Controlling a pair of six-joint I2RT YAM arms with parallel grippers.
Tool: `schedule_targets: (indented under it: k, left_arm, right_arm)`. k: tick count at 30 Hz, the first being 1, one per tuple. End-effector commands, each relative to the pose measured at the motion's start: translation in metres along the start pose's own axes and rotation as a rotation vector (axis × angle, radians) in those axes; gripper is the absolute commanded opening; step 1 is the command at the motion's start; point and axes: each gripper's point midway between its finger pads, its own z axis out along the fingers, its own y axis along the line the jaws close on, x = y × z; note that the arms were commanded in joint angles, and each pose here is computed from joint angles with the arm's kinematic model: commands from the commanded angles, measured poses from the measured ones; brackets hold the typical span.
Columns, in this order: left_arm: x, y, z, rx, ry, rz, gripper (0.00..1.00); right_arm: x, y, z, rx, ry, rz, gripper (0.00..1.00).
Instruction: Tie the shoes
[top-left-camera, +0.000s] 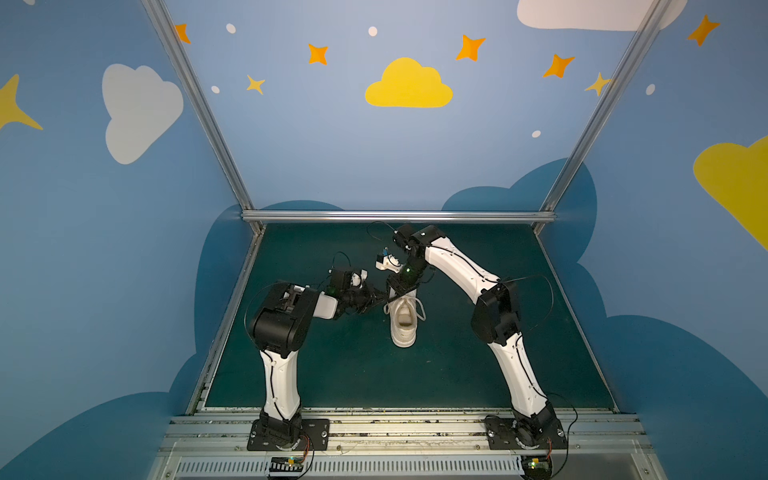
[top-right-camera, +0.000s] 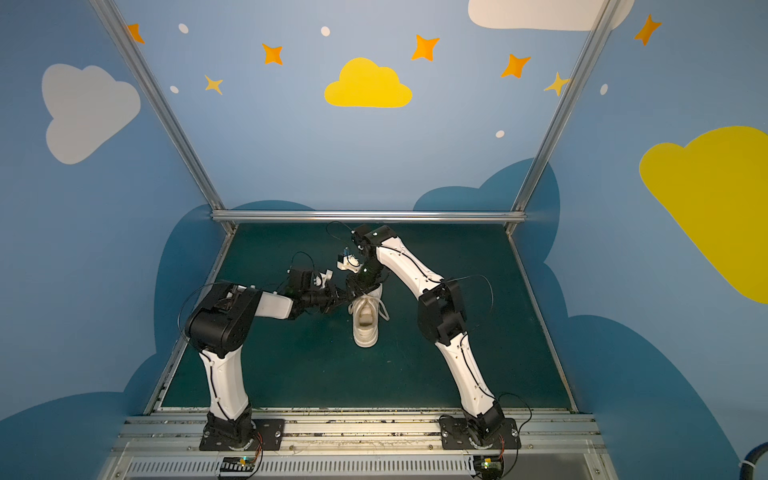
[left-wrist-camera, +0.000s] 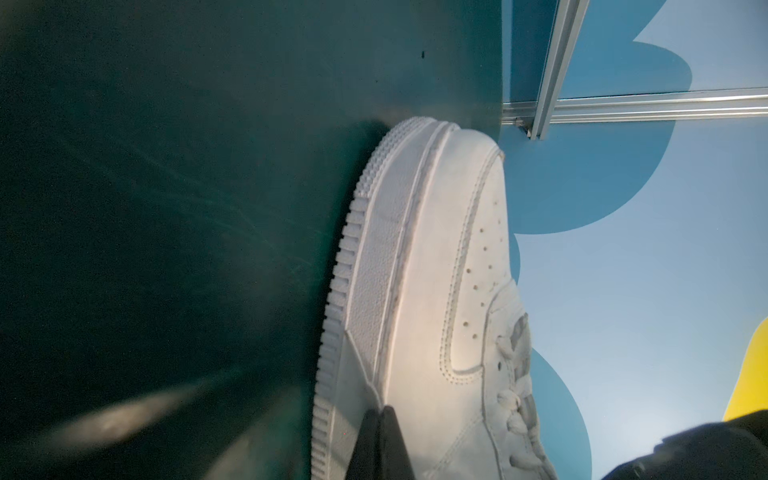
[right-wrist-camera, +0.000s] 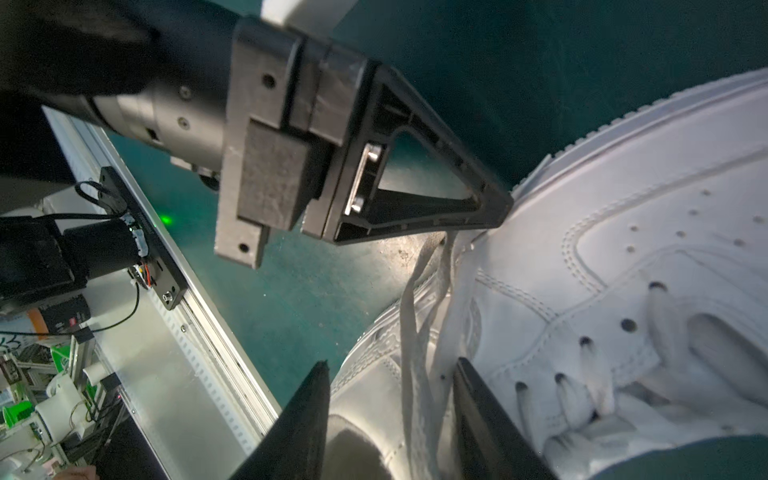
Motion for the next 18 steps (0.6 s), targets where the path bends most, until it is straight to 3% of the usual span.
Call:
schedule_targets:
  k: [1, 7, 18]
  left_arm:
    - [-0.003, -0.015, -0.005, 0.022, -0.005, 0.031, 0.03]
    - [-0.004, -0.016, -0.004, 0.023, -0.002, 0.033, 0.03]
    - [-0.014, -0.024, -0.004, 0.026, -0.011, 0.056, 0.03]
  right_arm:
    - [0.000, 0.017, -0.004, -0.075, -0.001, -0.029, 0.46]
    - [0.000, 0.031, -0.004, -0.169, -0.009, -0.037, 0.44]
    - [0.009, 0.034, -0.002, -0.190, 0.018, -0.041, 0.41]
